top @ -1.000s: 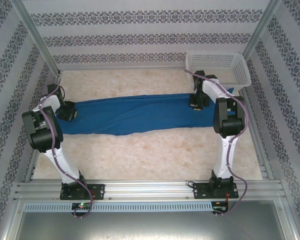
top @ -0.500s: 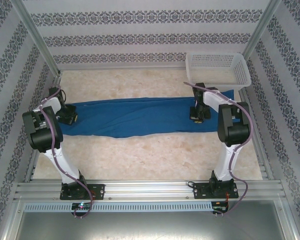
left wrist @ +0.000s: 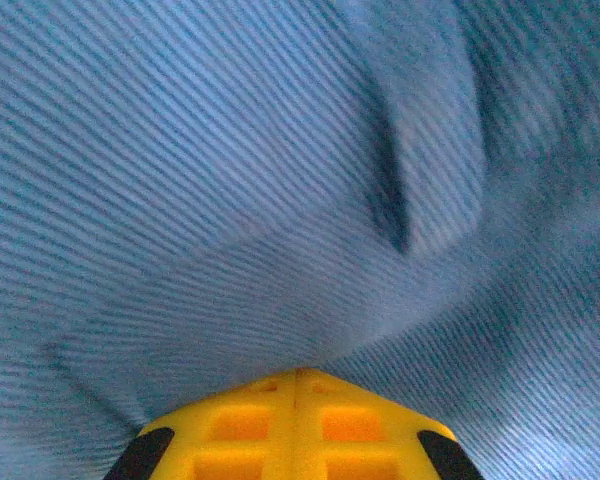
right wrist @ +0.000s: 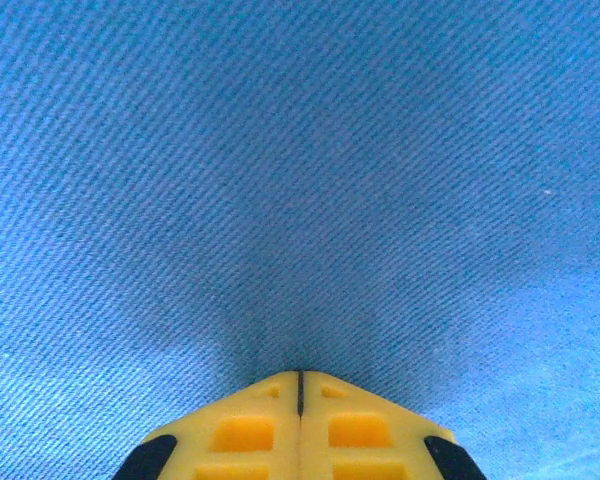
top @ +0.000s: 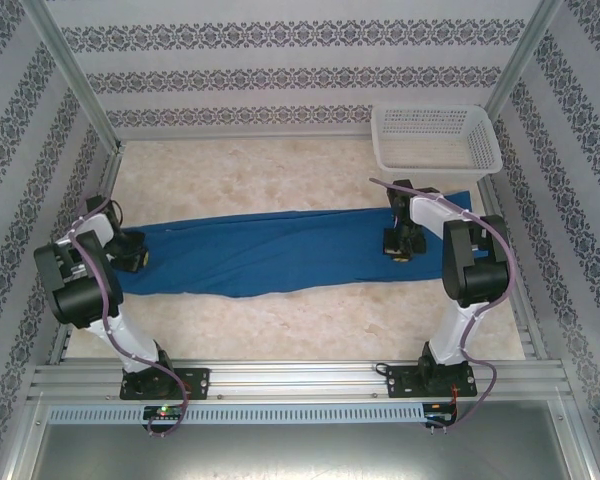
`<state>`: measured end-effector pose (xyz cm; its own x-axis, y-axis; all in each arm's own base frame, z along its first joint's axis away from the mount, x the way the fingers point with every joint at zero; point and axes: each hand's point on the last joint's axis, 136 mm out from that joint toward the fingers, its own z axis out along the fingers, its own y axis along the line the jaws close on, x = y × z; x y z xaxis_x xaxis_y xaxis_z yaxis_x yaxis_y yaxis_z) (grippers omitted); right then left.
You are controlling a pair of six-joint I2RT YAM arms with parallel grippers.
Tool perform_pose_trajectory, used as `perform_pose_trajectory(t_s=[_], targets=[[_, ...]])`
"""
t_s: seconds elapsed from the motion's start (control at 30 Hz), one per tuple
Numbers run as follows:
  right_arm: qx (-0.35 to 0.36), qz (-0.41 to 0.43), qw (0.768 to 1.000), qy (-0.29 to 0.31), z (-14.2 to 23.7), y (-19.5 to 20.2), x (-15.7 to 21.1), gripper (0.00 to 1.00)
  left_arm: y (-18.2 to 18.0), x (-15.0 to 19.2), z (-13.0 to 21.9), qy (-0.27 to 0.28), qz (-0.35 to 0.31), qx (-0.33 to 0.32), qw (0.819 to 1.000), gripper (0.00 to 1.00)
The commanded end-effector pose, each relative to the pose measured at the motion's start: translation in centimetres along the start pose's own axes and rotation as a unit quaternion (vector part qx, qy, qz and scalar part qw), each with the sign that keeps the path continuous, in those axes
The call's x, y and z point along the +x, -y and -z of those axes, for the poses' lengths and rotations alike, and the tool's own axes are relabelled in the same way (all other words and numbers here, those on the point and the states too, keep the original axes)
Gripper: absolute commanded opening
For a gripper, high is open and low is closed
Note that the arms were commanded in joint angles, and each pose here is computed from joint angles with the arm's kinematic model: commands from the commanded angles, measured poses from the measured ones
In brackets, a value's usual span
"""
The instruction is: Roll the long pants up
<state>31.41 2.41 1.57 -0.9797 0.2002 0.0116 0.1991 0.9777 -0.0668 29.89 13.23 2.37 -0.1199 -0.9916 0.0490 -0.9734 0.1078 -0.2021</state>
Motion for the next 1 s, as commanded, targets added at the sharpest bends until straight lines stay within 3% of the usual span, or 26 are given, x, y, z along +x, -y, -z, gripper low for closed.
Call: perform_pose_trajectory(t_s=[0.0,0.03,0.07,0.13,0.2,0.27,0.3,0.33,0.37,0.43,0.47,0.5,0.6,0.8,0.9,0.97], targets=[[0.036,-0.009,0.999,-0.026,1.1,1.7,1.9,0.0,-2.8,-1.3,2.1,0.025,0.006,-0.044,0.999,0.0],[0.032,-0.01,0.999,-0.015,2.2,1.6,1.3,0.02,-2.1,-1.7,2.8,0.03,0.002,-0.033,0.999,0.0],[0.033,-0.009,0.999,0.003,3.6,1.7,0.5,0.1,-1.1,-2.0,3.7,0.037,-0.001,-0.017,0.999,0.0],[0.035,-0.013,0.999,0.039,6.5,2.2,-1.5,0.32,1.3,-2.6,5.4,0.043,-0.004,0.027,0.999,0.0],[0.034,-0.031,0.997,0.069,9.0,3.7,-3.7,0.71,4.1,-2.8,7.1,0.044,-0.011,0.079,0.996,0.0],[0.042,-0.057,0.994,0.082,10.1,6.3,-5.6,0.9,6.5,-2.7,8.5,0.038,-0.024,0.12,0.992,0.01],[0.042,-0.075,0.993,0.081,10.2,7.8,-6.3,0.96,7.5,-2.6,9.1,0.032,-0.034,0.139,0.989,0.09],[0.023,-0.094,0.992,0.077,9.9,8.9,-7.0,0.98,8.4,-2.5,9.5,0.028,-0.044,0.154,0.987,0.19],[-0.006,-0.113,0.991,0.072,9.5,10.0,-7.6,0.98,9.1,-2.3,9.9,0.021,-0.055,0.168,0.984,0.36],[-0.044,-0.142,0.987,0.067,8.8,12.4,-8.6,0.98,10.1,-2.0,10.6,0.01,-0.073,0.186,0.98,0.79],[-0.052,-0.145,0.986,0.067,8.6,13.4,-9.1,0.98,10.5,-1.8,10.9,0.004,-0.082,0.195,0.977,0.94],[-0.053,-0.147,0.985,0.071,8.6,14.6,-9.7,0.98,10.8,-1.6,11.3,0.002,-0.087,0.201,0.976,1.0],[-0.068,-0.117,0.986,0.094,8.5,15.6,-11.9,0.98,11.0,-1.6,11.9,0.007,-0.093,0.21,0.973,1.0],[-0.075,-0.098,0.991,0.054,6.3,17.0,-12.7,0.98,11.6,-1.2,11.4,-0.009,-0.09,0.227,0.97,1.0],[-0.144,-0.095,0.983,0.059,5.4,15.6,-13.1,0.96,11.5,-1.3,10.6,-0.016,-0.089,0.223,0.971,1.0],[-0.131,-0.102,0.985,0.044,4.5,16.8,-12.7,0.96,11.6,-1.4,10.2,-0.016,-0.091,0.221,0.971,1.0]])
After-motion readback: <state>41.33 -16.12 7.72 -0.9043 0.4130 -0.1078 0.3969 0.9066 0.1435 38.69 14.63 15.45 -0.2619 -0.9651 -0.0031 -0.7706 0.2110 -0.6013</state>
